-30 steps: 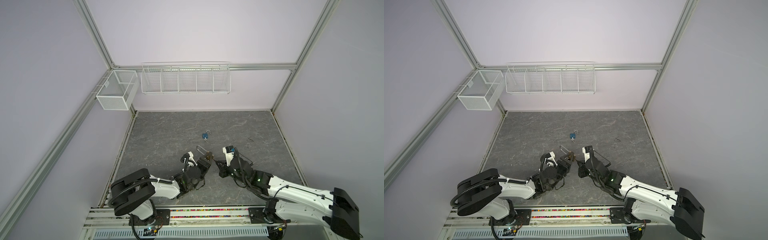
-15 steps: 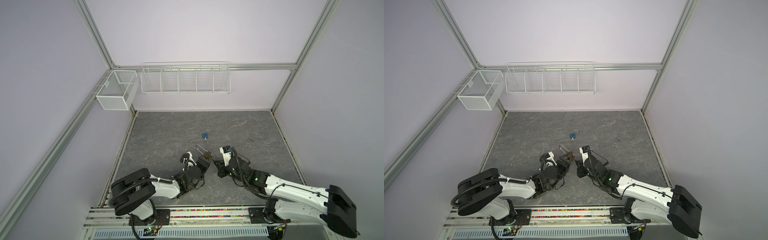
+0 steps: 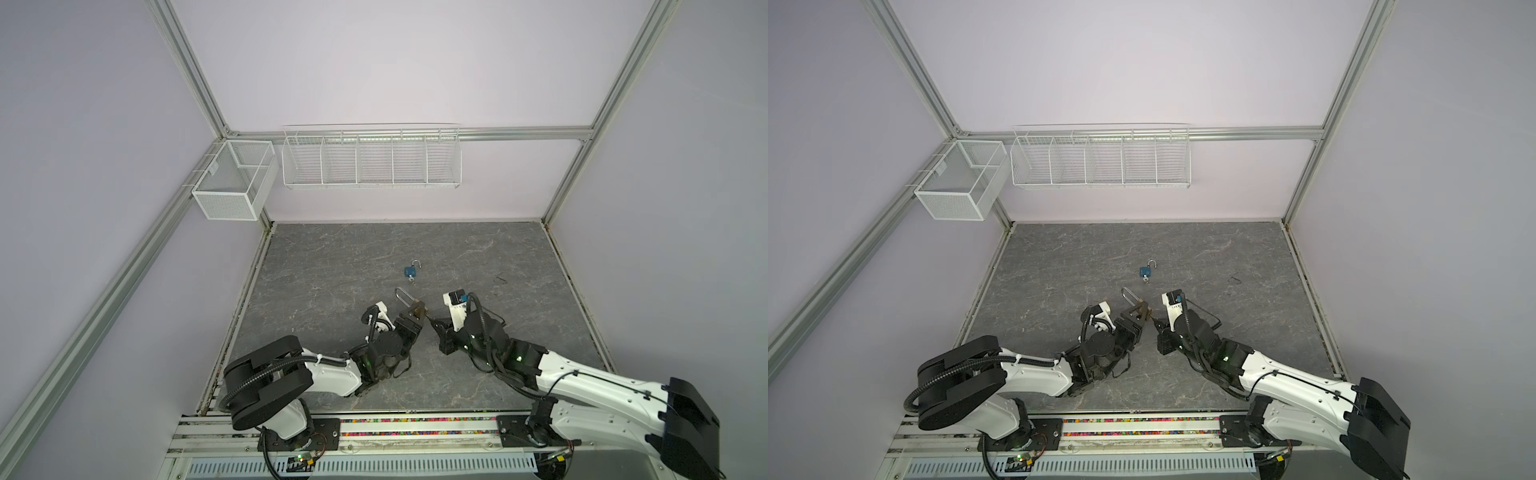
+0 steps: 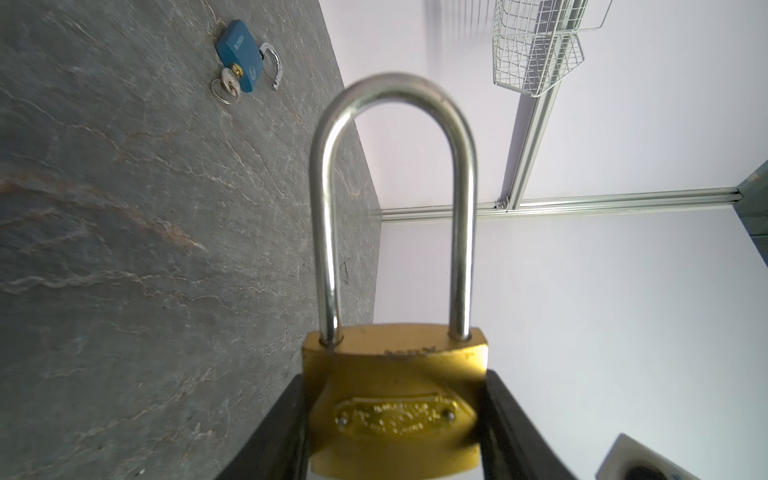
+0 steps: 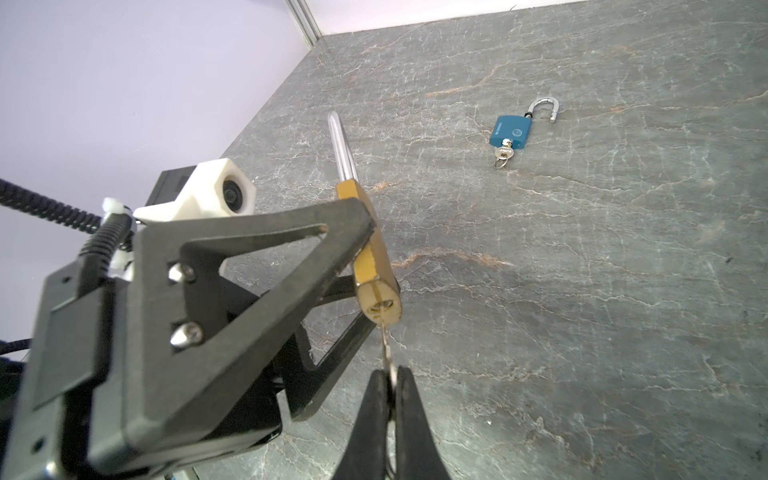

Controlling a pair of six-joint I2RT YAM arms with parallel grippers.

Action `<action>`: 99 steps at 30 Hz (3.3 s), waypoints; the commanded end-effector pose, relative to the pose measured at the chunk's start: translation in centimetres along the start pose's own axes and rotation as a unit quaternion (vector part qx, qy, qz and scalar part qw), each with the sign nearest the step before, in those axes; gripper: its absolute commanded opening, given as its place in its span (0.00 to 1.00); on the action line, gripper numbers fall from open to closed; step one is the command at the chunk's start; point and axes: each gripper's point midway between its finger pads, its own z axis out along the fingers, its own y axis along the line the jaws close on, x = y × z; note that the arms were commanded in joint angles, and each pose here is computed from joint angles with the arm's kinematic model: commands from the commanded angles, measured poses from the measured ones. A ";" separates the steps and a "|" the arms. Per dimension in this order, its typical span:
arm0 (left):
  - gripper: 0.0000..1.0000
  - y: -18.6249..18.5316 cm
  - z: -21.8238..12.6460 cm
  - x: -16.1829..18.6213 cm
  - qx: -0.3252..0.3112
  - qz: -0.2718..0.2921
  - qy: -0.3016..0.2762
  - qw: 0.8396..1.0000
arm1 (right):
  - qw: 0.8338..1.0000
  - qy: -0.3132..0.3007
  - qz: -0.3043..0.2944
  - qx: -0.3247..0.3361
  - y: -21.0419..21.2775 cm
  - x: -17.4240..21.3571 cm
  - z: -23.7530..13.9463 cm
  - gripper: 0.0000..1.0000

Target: Unlock with the key

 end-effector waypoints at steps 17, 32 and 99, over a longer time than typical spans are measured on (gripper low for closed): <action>0.00 -3.4 0.2 3.3 0.050 -0.016 0.069 0.996 | 0.994 -0.065 -0.015 -0.091 3.6 -4.0 -2.1 0.06; 0.00 -4.5 1.3 4.8 0.081 -0.029 0.096 0.992 | 0.988 -0.063 -0.052 -0.131 5.3 -4.0 -2.2 0.06; 0.00 -2.4 -2.2 0.2 -0.026 0.030 0.020 0.999 | 0.996 -0.064 0.015 -0.060 2.2 -3.0 -2.4 0.48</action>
